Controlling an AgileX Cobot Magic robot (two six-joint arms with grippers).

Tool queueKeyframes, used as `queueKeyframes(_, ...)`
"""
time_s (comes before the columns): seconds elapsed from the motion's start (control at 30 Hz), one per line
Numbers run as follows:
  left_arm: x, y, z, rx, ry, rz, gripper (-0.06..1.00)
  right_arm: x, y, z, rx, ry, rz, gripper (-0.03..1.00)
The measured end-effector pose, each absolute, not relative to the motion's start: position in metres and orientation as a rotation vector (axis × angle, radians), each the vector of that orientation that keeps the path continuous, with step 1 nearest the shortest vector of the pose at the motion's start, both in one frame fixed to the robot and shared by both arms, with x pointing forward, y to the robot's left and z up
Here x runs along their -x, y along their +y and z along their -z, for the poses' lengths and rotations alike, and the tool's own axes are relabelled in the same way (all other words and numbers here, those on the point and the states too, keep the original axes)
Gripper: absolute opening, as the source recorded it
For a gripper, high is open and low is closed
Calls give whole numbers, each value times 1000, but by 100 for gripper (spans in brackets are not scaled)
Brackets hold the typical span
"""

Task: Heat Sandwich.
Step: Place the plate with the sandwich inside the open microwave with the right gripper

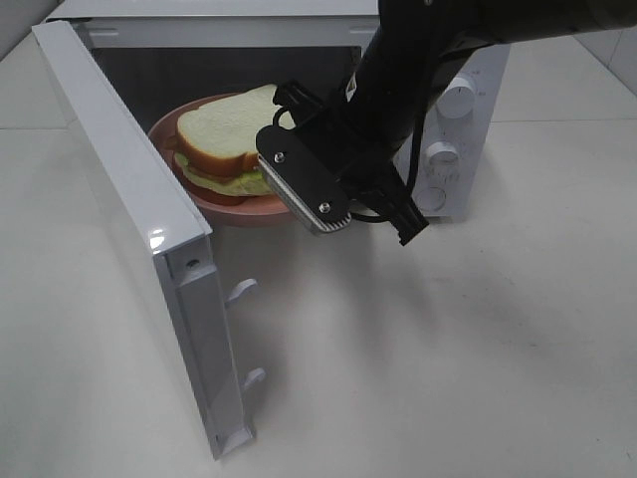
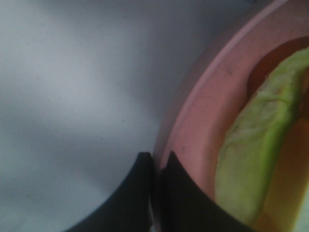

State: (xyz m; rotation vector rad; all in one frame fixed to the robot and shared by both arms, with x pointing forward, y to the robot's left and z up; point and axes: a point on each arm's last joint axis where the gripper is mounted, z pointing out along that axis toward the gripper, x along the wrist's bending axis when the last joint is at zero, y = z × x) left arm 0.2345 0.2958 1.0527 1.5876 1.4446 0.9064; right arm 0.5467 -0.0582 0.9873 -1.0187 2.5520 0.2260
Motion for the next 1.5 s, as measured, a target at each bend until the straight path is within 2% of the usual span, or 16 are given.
queueKeyframes(1.5, -234, 296, -1053, -1588, 1445, -906, 99, -625, -9, -961, 627, 2642, -214, 4)
